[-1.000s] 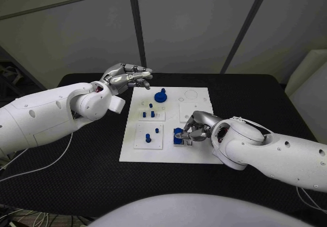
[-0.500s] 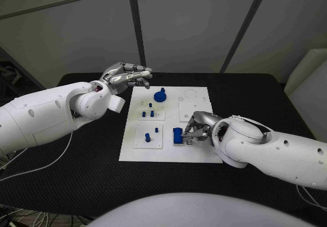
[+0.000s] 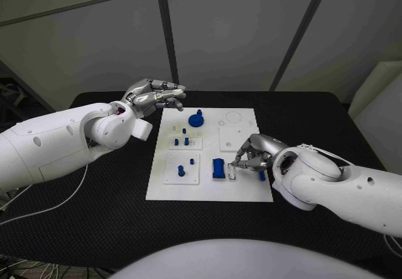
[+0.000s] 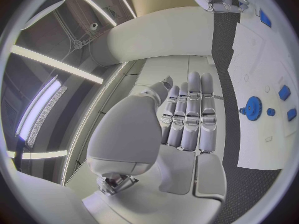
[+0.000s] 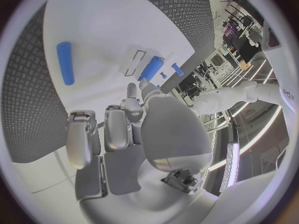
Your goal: Assemble the parts on the task board
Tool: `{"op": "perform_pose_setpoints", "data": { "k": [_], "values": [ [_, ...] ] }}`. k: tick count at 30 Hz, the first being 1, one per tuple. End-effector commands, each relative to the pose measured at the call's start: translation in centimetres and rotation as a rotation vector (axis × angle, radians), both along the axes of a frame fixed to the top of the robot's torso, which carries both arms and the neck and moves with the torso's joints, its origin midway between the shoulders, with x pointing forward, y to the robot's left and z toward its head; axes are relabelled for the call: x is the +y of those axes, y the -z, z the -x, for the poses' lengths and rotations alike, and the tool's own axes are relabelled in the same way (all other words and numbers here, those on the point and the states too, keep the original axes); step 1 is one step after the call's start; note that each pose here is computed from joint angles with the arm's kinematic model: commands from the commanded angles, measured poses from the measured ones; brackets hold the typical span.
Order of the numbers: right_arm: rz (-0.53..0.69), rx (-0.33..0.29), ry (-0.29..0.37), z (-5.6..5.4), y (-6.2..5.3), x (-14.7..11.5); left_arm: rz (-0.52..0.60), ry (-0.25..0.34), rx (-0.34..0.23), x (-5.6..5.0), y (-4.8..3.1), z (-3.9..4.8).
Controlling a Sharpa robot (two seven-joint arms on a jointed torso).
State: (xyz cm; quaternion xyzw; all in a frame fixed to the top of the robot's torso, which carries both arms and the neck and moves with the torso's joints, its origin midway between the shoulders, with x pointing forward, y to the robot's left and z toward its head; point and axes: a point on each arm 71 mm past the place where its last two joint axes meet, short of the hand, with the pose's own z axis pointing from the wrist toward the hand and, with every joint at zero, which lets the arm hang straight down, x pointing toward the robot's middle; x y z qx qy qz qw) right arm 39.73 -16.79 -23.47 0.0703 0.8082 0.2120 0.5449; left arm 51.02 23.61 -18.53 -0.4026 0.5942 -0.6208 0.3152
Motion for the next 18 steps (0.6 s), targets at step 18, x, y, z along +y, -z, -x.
{"op": "perform_pose_setpoints", "data": {
  "k": [18],
  "values": [
    [0.073, 0.041, 0.141, 0.4, 0.9, -7.5, 0.009, 0.016, -0.004, -0.1, -0.14, 0.11]
  ]
}}
